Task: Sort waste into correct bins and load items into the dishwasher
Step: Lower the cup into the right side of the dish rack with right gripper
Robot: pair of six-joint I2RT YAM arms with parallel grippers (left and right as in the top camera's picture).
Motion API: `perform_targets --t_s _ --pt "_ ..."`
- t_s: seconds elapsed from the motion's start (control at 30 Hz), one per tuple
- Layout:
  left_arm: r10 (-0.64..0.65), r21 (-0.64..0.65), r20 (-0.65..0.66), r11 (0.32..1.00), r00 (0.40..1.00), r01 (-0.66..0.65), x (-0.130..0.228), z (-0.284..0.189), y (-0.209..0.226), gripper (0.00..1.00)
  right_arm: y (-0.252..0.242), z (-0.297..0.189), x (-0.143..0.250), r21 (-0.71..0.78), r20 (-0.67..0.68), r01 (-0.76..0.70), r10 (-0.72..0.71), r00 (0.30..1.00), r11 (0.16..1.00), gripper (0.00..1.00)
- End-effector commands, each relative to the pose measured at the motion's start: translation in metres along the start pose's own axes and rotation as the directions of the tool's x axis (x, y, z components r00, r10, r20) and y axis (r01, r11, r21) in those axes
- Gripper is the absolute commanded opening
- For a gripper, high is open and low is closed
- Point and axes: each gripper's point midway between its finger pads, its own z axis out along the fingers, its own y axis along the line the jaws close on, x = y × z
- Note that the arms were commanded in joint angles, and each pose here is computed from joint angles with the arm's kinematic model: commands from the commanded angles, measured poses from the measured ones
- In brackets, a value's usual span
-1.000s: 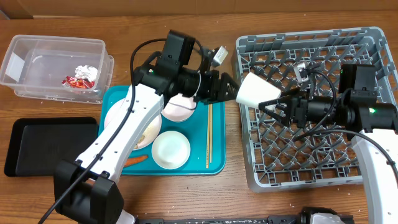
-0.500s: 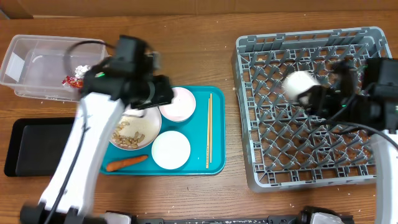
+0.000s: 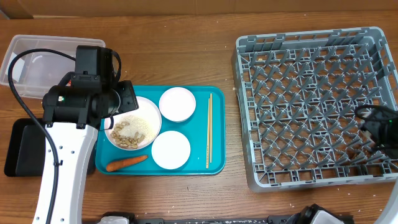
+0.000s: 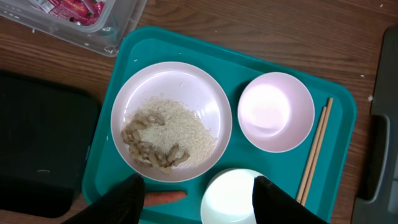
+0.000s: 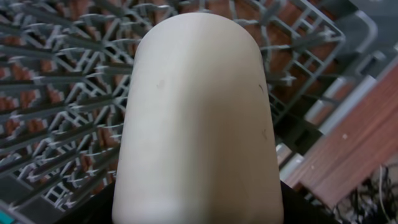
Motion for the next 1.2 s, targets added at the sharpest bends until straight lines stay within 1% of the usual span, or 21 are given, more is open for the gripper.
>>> perform_targets --t_s 0.0,0.2,0.47,0.5,0.53,0.67,0.73,0.77,0.83,1.0,1.03,1.1,1.17 --pt "0.018 -0.02 0.028 1.0 0.999 -0.018 -0.006 -0.005 0.004 0.58 -0.013 0.006 -0.002 0.046 -0.013 -0.055 0.056 0.998 0.997 0.51" --pt "0.019 -0.021 0.028 1.0 0.999 -0.018 -0.006 -0.005 0.004 0.58 -0.021 0.028 0.01 0.078 -0.098 -0.065 0.073 0.993 0.995 0.52" --pt "0.018 -0.021 0.027 1.0 0.999 -0.018 -0.006 -0.005 0.004 0.58 -0.012 0.046 0.016 0.046 -0.174 -0.064 0.071 0.982 0.997 0.52" --pt "0.018 -0.021 0.026 1.0 0.999 -0.018 -0.005 -0.005 0.004 0.58 -0.011 0.048 0.016 0.043 -0.181 -0.064 0.071 0.981 0.997 0.6" --pt "0.019 -0.021 0.025 1.0 1.0 -0.018 -0.005 -0.005 0.004 0.58 -0.011 0.05 0.017 0.041 -0.19 -0.064 0.071 0.979 0.997 0.65" --pt "0.019 -0.022 0.021 1.0 1.0 -0.018 -0.004 -0.005 0.005 0.58 -0.01 0.059 0.014 0.046 -0.205 -0.063 0.071 0.976 0.997 0.7" --pt "0.019 -0.023 0.02 1.0 1.0 -0.019 -0.004 -0.005 0.005 0.58 -0.008 0.064 0.01 0.044 -0.201 -0.064 0.072 0.977 0.997 0.8" --pt "0.019 -0.024 0.018 1.0 1.0 -0.018 -0.003 -0.005 0.005 0.59 -0.007 0.065 0.008 0.04 -0.198 -0.065 0.072 0.978 0.997 0.87" --pt "0.019 -0.024 0.016 1.0 1.0 -0.019 -0.003 -0.005 0.005 0.58 -0.002 0.066 0.007 0.011 -0.2 -0.071 0.072 0.977 0.997 0.94" --pt "0.02 -0.028 0.007 0.999 1.0 -0.02 -0.001 -0.005 0.006 0.6 0.008 0.056 0.004 -0.035 -0.195 -0.07 0.062 0.979 0.997 0.95" --pt "0.02 -0.028 0.005 0.999 1.0 -0.02 0.0 -0.005 0.006 0.66 0.013 0.052 0.003 -0.059 -0.192 -0.061 0.049 0.98 0.996 0.95" --pt "0.02 -0.03 0.002 0.999 1.0 -0.02 0.0 -0.005 0.006 0.68 0.032 0.037 -0.001 -0.158 -0.165 -0.005 -0.022 0.986 0.987 0.95" --pt "0.02 -0.031 -0.001 0.999 1.0 -0.02 0.001 -0.005 0.007 0.71 0.058 0.016 -0.005 -0.273 -0.116 0.07 -0.105 0.988 0.96 0.95"
